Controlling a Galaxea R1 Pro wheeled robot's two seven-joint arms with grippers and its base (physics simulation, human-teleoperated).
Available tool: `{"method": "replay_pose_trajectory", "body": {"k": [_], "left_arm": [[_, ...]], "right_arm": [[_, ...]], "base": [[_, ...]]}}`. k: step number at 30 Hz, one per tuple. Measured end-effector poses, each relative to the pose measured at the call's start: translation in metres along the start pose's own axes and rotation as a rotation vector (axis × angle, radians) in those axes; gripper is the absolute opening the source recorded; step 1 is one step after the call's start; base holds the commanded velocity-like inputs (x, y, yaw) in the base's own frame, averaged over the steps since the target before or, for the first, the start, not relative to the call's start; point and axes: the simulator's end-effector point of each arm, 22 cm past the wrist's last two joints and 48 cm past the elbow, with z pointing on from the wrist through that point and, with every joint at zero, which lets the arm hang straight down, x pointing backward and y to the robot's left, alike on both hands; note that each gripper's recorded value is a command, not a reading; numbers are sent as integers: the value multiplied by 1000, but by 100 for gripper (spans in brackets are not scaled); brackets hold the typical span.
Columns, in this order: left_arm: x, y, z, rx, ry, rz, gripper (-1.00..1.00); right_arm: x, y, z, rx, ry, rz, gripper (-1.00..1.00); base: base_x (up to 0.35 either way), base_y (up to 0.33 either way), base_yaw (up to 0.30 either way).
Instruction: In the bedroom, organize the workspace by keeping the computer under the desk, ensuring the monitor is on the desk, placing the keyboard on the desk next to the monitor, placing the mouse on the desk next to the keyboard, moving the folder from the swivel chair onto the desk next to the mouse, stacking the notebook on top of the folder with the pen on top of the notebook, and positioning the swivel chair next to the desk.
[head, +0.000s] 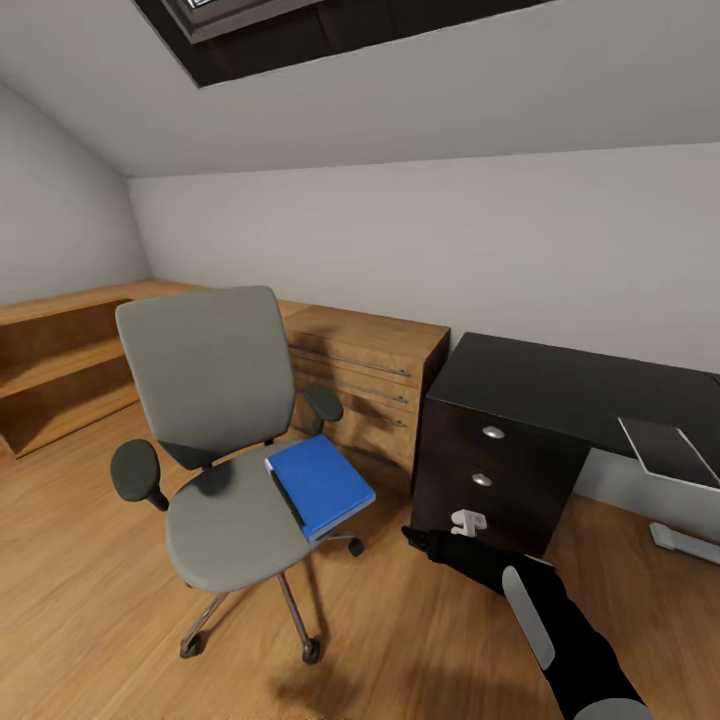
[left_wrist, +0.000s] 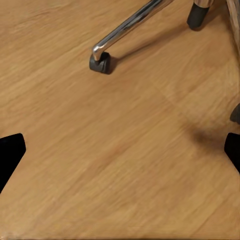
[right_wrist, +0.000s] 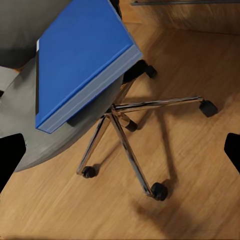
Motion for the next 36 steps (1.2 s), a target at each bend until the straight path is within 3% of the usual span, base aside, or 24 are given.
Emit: {"method": "replay_pose_trajectory", "body": {"k": [15, 29, 36], "left_arm": [[10, -4, -1, 6, 24, 1, 100], [9, 3, 0, -7, 25, 5, 100], [8, 5, 0, -11, 23, 4, 100]], "right_arm": [[0, -12, -1, 16, -8, 19, 100], [-9, -27, -9, 36, -37, 51, 100], [-10, -29, -10, 39, -37, 52, 100]], "base": [[0, 0, 211], [12, 0, 26], [248, 0, 1]]}}
